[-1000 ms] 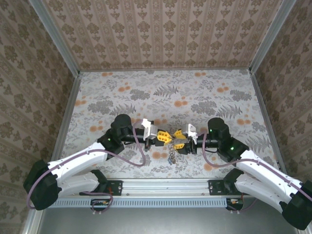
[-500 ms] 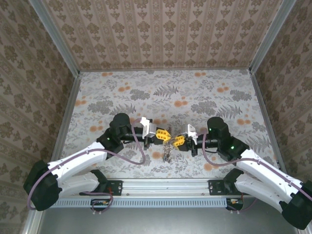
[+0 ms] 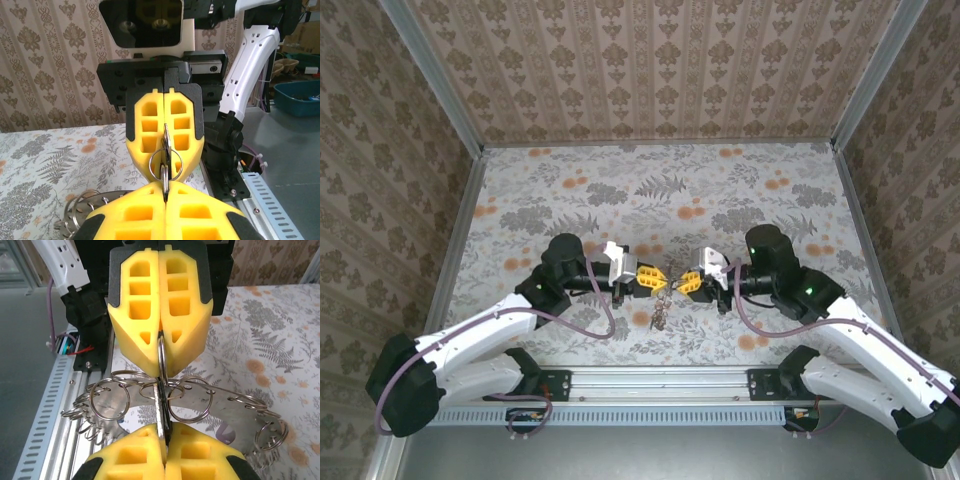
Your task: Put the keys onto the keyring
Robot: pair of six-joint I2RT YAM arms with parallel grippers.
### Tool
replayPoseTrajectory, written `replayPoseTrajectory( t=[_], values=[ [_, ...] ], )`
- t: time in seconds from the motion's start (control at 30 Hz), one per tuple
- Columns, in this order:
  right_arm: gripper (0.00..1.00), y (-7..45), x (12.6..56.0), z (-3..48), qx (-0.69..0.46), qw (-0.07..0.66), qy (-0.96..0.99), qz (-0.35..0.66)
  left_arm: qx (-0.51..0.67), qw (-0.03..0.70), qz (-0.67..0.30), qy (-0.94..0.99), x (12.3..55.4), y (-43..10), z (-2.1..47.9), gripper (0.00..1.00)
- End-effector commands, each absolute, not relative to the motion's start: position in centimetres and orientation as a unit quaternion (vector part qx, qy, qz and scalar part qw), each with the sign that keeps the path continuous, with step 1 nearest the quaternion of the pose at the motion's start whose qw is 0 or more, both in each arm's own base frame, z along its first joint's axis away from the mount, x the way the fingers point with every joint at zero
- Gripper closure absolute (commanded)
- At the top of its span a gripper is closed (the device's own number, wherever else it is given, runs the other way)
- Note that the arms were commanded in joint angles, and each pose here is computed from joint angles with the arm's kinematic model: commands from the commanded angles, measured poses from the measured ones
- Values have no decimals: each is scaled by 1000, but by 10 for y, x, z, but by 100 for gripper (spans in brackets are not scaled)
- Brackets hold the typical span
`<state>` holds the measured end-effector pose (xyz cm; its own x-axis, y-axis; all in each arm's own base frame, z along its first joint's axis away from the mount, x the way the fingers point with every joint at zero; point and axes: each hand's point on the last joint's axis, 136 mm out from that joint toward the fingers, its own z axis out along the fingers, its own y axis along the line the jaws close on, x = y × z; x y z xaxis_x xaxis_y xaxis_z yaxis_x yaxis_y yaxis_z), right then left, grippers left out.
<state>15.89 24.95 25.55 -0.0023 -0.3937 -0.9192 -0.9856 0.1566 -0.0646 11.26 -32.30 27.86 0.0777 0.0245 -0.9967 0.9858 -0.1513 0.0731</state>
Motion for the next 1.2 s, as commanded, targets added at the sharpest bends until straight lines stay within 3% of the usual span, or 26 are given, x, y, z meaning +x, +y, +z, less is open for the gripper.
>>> replayPoseTrajectory(
  t=[0.0, 0.33, 0.63, 0.87, 1.0, 1.17],
  values=[
    [100, 240, 159, 265, -578, 433, 623, 299, 570, 467, -505, 449, 110, -320, 276, 100],
    [100, 207, 171, 246, -662, 342, 656, 120, 576, 452, -473, 490, 120, -320, 256, 100],
    [100, 208, 196, 269, -699, 381, 604, -31, 577, 436, -454, 520, 128, -324, 241, 100],
    [100, 189, 235, 281, -735, 336, 544, -226, 570, 440, -435, 541, 138, -328, 231, 100],
    [100, 196, 249, 309, -725, 374, 510, -273, 552, 459, -431, 546, 144, -329, 231, 100],
    [100, 228, 243, 342, -708, 474, 465, -242, 535, 463, -438, 554, 149, -333, 230, 100]
  ],
)
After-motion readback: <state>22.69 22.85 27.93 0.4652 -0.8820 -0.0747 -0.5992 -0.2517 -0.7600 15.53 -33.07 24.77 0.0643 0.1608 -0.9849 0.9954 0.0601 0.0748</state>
